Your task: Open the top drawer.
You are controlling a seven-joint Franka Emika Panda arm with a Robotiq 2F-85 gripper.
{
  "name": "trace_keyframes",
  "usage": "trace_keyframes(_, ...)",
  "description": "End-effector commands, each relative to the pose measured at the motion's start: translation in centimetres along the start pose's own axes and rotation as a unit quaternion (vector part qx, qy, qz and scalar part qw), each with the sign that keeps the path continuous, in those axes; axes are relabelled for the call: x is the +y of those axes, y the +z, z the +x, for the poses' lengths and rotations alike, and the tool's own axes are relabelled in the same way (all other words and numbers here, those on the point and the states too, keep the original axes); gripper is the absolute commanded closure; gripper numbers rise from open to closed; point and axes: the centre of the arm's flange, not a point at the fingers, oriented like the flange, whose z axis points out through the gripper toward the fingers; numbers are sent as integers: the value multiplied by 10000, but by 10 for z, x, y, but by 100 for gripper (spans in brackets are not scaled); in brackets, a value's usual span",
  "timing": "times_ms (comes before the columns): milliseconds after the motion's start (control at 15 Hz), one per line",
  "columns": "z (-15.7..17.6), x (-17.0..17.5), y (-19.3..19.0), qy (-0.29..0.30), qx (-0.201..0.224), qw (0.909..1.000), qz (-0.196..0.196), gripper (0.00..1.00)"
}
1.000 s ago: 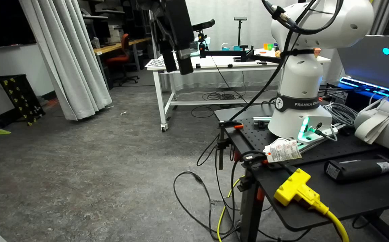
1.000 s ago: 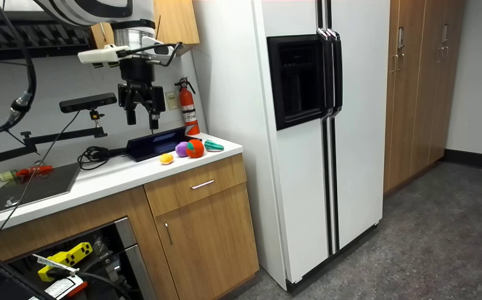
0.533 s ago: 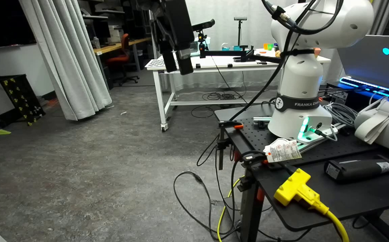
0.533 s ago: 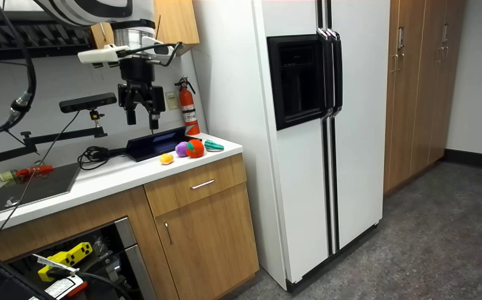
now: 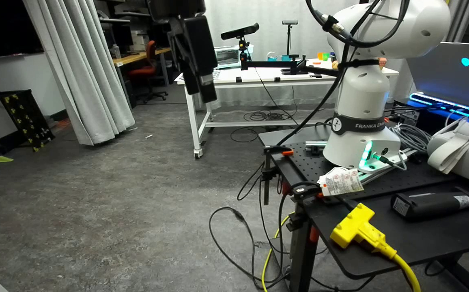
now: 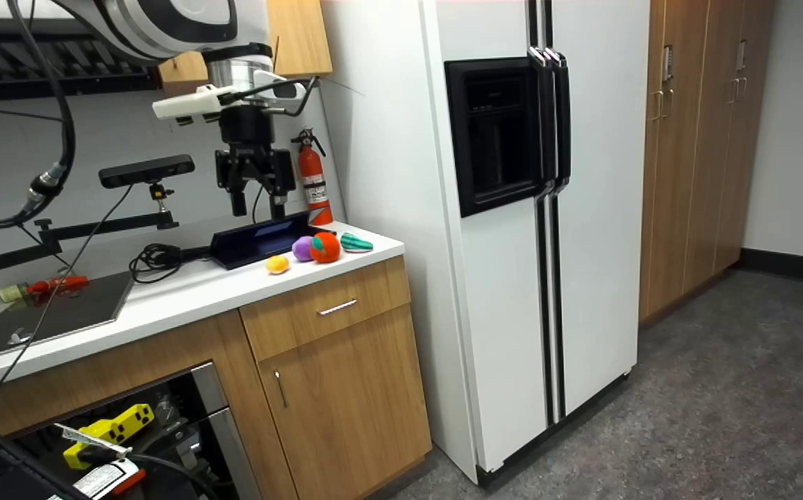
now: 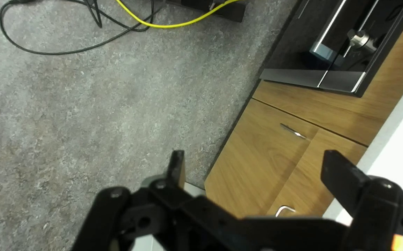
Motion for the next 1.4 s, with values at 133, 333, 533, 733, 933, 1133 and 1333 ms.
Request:
trace_keyframes(133, 70, 5, 23, -173, 220, 9992, -285, 0)
trace_keyframes(333, 108, 1, 38, -270, 280, 9987, -340, 0)
trace_keyframes(533, 144, -7, 51, -370, 293, 9982, -357, 0)
trace_keyframes(733, 128, -7, 56, -379, 244, 9987, -244, 0)
trace_keyframes(933, 146, -9, 61, -410, 265, 9986, -216, 0)
trace_keyframes(1133, 148, -9, 60, -412, 282, 9985, -214, 0)
trace_keyframes(1333, 157, -1, 74, -456, 326, 9983, -176, 0)
